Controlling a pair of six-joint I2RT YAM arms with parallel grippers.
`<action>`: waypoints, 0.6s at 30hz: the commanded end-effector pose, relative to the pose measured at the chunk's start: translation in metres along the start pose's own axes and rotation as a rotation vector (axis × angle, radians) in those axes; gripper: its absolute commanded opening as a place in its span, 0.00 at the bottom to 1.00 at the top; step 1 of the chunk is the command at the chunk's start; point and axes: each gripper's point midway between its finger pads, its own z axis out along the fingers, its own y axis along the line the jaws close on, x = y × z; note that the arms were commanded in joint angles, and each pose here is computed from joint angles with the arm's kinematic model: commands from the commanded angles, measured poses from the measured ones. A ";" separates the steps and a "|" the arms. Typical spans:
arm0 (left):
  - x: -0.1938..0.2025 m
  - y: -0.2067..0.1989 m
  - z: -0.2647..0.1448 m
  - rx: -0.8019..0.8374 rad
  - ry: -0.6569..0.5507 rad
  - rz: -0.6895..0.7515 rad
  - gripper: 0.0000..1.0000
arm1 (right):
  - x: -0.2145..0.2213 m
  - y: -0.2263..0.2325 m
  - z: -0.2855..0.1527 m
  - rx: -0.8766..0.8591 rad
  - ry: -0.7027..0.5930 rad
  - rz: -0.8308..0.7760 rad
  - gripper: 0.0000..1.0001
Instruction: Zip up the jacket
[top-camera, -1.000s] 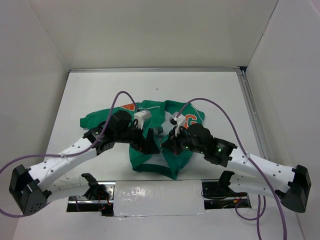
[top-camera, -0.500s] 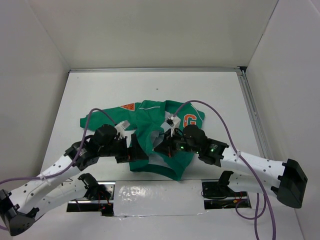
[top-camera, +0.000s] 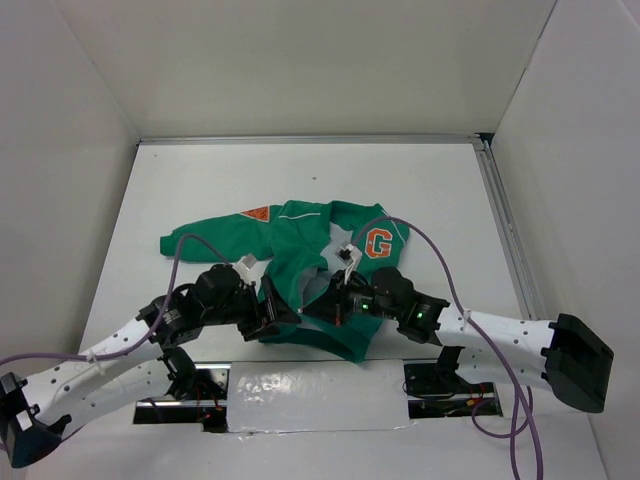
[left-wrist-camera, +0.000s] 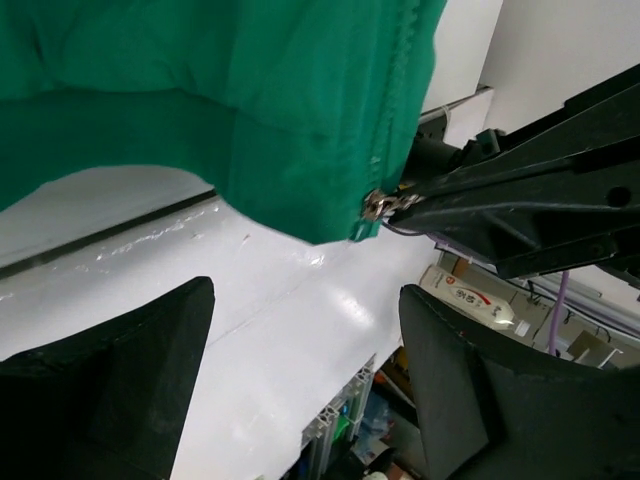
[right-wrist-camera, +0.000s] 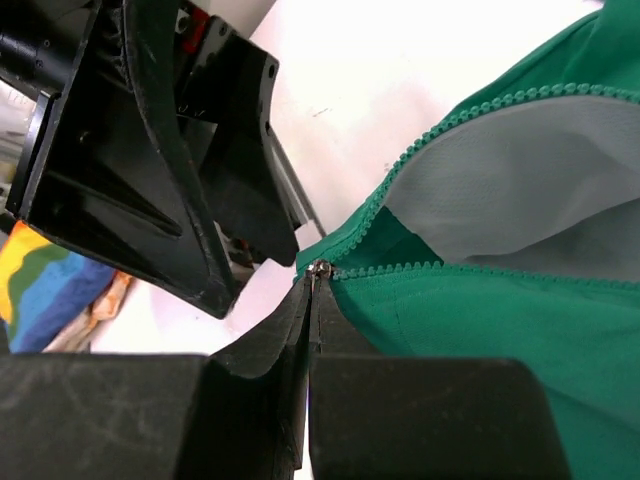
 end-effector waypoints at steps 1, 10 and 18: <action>-0.014 -0.032 0.005 0.092 -0.077 0.020 0.86 | -0.025 0.034 0.000 -0.142 -0.112 0.008 0.00; -0.010 -0.040 0.003 0.022 -0.114 0.612 0.81 | -0.029 0.033 0.000 -0.092 -0.060 -0.032 0.00; -0.018 -0.015 -0.008 -0.165 -0.141 0.699 0.78 | -0.028 0.031 0.004 -0.041 0.009 -0.040 0.00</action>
